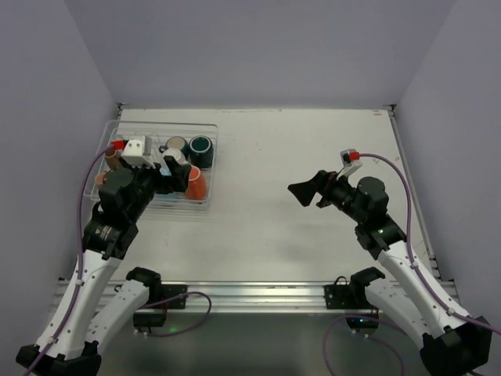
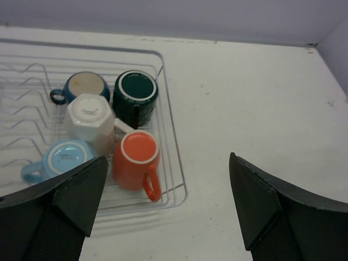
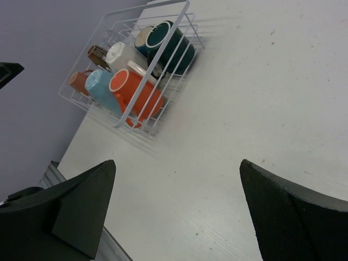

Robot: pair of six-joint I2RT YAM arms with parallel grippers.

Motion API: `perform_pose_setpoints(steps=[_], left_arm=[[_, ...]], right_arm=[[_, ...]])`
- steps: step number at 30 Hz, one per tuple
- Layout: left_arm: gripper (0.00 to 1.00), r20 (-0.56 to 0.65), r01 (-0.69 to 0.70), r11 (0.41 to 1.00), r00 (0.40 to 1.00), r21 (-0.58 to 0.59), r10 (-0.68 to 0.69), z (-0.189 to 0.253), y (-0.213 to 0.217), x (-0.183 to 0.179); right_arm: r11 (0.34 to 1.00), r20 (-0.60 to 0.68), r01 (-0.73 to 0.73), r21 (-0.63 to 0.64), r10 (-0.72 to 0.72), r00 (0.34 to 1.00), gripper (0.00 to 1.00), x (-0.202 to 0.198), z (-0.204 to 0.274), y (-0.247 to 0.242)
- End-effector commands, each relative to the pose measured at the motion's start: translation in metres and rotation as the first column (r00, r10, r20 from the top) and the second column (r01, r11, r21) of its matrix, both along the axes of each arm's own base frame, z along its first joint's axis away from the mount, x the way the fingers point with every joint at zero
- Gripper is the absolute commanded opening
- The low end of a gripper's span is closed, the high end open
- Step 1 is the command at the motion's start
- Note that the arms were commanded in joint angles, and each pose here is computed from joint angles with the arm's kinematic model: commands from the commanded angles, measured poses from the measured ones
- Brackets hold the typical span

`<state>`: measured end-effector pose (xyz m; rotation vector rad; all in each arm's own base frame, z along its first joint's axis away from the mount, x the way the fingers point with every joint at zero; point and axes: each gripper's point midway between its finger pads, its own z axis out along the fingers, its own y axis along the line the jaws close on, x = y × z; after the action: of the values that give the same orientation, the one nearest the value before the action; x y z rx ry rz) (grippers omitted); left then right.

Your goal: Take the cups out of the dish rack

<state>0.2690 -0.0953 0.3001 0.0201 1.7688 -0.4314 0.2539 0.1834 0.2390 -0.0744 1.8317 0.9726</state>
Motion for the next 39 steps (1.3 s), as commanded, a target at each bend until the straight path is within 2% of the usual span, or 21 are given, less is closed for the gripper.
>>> perform_pose_setpoints(steps=[1, 4, 8, 12, 18, 25, 32, 39], left_arm=[[1.0, -0.13, -0.151, 0.984, 0.978, 0.098, 0.163, -0.026, 0.031, -0.003], [1.0, -0.182, -0.287, 0.947, 0.933, 0.145, 0.311, -0.039, 0.055, 0.0], [1.0, -0.244, -0.338, 0.921, 0.893, 0.192, 0.379, -0.057, 0.061, 0.01], [1.0, -0.27, -0.411, 0.871, 0.836, 0.27, 0.478, -0.077, 0.074, 0.03], [1.0, -0.358, -0.398, 0.872, 0.8, 0.286, 0.482, -0.108, 0.071, 0.055], [1.0, -0.353, -0.451, 0.84, 0.766, 0.302, 0.538, -0.121, 0.088, 0.078], [1.0, -0.387, -0.457, 0.83, 0.737, 0.32, 0.554, -0.137, 0.096, 0.084], [1.0, -0.429, -0.419, 0.847, 0.733, 0.327, 0.528, -0.151, 0.09, 0.092]], right_arm=[[1.0, 0.033, 0.016, -0.004, -0.016, 0.999, 0.99, 0.004, 0.0, -0.001], [1.0, 0.034, 0.012, 0.008, -0.012, 0.999, 0.99, 0.002, -0.003, 0.0], [1.0, 0.015, 0.011, 0.003, -0.011, 1.0, 0.99, 0.001, -0.012, 0.0], [1.0, 0.005, 0.005, 0.0, -0.005, 1.0, 0.99, -0.001, -0.016, 0.001], [1.0, -0.022, -0.019, -0.014, 0.019, 1.0, 0.99, -0.002, -0.022, 0.006], [0.999, -0.024, -0.03, -0.014, 0.03, 0.999, 0.99, -0.003, -0.023, 0.008], [0.999, -0.031, -0.038, -0.018, 0.038, 0.999, 0.99, -0.003, -0.025, 0.01], [0.998, -0.023, -0.058, -0.016, 0.058, 0.998, 0.99, -0.007, -0.022, 0.013]])
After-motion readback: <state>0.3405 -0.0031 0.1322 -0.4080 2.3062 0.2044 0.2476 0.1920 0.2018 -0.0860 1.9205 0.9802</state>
